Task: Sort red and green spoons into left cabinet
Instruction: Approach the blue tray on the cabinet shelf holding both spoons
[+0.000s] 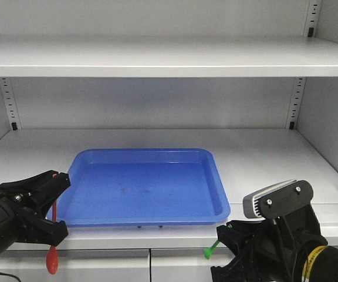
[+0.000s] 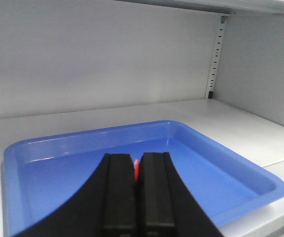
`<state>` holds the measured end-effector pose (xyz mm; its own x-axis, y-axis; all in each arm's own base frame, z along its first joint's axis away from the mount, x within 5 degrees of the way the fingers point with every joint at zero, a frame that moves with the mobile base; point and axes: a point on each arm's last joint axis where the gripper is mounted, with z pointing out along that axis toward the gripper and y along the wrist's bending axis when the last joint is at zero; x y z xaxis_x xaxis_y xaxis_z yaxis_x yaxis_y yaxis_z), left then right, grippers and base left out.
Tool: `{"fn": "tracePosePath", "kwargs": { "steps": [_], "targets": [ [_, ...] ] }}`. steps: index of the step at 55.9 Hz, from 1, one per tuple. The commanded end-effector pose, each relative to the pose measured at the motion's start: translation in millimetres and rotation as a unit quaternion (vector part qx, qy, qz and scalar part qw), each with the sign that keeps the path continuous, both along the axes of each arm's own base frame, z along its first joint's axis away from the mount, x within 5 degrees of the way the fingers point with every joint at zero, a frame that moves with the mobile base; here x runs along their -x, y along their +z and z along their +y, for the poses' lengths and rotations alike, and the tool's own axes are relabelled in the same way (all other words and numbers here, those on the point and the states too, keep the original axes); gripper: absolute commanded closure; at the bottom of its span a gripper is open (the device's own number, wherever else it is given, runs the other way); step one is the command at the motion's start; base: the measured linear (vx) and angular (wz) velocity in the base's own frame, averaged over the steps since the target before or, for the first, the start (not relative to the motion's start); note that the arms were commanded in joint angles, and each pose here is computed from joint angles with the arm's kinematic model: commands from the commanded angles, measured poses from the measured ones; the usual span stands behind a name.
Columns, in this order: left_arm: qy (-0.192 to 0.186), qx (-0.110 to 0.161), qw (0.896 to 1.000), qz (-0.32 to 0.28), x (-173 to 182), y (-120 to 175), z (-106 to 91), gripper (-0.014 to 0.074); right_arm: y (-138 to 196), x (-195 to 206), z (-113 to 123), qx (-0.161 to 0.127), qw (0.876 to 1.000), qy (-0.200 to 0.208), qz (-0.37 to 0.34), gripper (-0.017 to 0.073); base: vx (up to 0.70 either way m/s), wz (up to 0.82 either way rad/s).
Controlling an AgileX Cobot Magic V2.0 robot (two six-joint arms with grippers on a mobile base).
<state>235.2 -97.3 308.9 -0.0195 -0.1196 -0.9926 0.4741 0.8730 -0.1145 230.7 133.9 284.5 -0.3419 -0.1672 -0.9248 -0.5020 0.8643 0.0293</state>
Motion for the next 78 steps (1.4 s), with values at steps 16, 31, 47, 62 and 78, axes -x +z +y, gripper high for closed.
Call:
{"fn": "tracePosePath", "kwargs": {
  "steps": [16, 31, 47, 62, 78],
  "targets": [
    [-0.009, 0.036, 0.998, -0.053, 3.9, 21.4, -0.3, 0.0591, 23.2, -0.5, 3.4, -0.034, 0.998, 0.014, -0.051, 0.0561, 0.03, 0.00],
    [-0.009, 0.037, 0.998, -0.053, 4.0, 21.6, -0.3, 0.0591, 23.4, -0.5, 3.5, -0.035, 0.998, 0.015, -0.052, 0.0561, 0.00, 0.00],
    [-0.009, 0.037, 0.998, -0.053, 3.9, 21.5, -0.3, 0.0591, 23.3, -0.5, 3.4, -0.035, 0.998, 0.014, -0.052, 0.0561, 0.00, 0.00],
    [-0.009, 0.037, 0.998, -0.055, 4.0, 21.8, -0.4, 0.0591, 24.3, -0.5, 3.9, -0.038, 0.998, 0.017, -0.056, 0.0561, 0.00, 0.00],
    [-0.025, 0.064, 0.992, -0.108, 7.0, 34.5, -1.8, 0.0591, 46.2, -0.5, 11.4, -0.092, 0.986, 0.051, -0.129, 0.0561, 0.00, 0.00]
  ]
}}
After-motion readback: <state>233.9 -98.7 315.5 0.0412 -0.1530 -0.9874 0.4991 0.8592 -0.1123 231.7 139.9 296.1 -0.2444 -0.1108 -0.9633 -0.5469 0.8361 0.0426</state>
